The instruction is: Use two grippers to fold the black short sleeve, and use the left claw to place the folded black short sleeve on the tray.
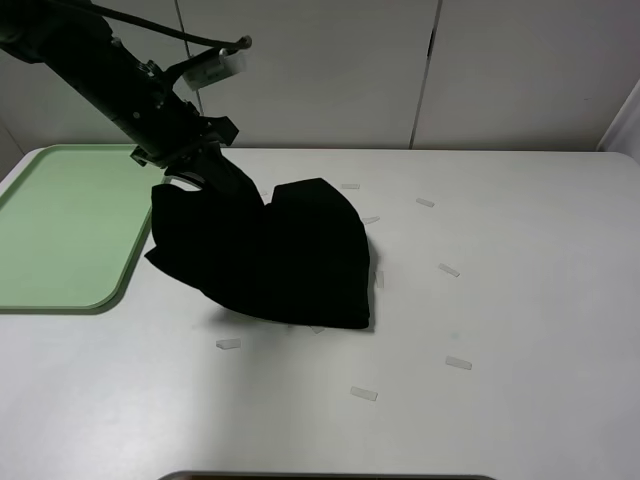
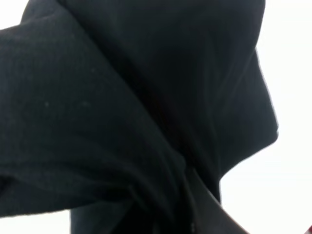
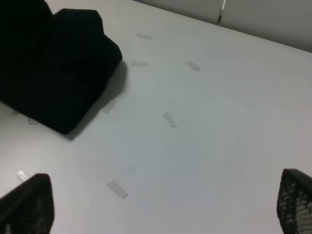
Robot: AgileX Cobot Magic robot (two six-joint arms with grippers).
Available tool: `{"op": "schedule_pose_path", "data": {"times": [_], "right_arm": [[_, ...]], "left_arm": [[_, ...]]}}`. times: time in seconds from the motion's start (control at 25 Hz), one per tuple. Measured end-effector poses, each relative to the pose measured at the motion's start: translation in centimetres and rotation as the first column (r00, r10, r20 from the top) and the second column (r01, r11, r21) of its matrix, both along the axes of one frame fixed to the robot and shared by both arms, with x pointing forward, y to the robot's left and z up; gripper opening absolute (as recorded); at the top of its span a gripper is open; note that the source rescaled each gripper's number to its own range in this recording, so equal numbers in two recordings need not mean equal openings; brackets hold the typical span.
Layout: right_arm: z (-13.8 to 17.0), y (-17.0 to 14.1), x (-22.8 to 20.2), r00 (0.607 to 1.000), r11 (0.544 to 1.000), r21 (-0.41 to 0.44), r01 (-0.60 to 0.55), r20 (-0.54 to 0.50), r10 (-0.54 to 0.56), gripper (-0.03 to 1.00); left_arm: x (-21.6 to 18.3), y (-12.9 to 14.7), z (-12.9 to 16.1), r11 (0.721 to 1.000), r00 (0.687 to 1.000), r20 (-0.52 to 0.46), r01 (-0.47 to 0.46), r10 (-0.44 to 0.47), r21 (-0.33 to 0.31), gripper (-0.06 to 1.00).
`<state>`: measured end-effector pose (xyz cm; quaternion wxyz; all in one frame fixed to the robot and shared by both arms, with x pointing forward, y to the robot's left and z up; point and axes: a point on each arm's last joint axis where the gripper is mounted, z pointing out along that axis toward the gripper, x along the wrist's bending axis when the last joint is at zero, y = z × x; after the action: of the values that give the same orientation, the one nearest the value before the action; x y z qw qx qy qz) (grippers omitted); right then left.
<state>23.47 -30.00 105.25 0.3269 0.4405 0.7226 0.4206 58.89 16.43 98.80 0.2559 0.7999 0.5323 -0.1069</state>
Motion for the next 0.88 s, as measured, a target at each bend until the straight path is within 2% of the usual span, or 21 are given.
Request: {"op": "schedule_pose_path", "data": {"times": [0.36, 0.6, 0.88], "right_arm": [[0.0, 0.0, 0.0, 1.0, 1.0, 0.004, -0.003, -0.002, 0.003, 1.0], [0.0, 0.0, 0.0, 1.0, 1.0, 0.004, -0.003, -0.002, 0.003, 1.0], [0.0, 0.0, 0.0, 1.0, 1.0, 0.004, -0.003, -0.002, 0.003, 1.0]], "left_arm": [[-0.6, -4.2, 0.4, 0.998, 0.997, 0.08, 0.006, 0.0, -0.069, 0.03], [-1.9, -7.1, 0.5, 0.995, 0.992, 0.109, 0.072, -0.064, -0.07, 0.03], [-2.9, -10.1, 0.7, 0.993, 0.975, 0.207, 0.097, -0.08, -0.072, 0.03]]}}
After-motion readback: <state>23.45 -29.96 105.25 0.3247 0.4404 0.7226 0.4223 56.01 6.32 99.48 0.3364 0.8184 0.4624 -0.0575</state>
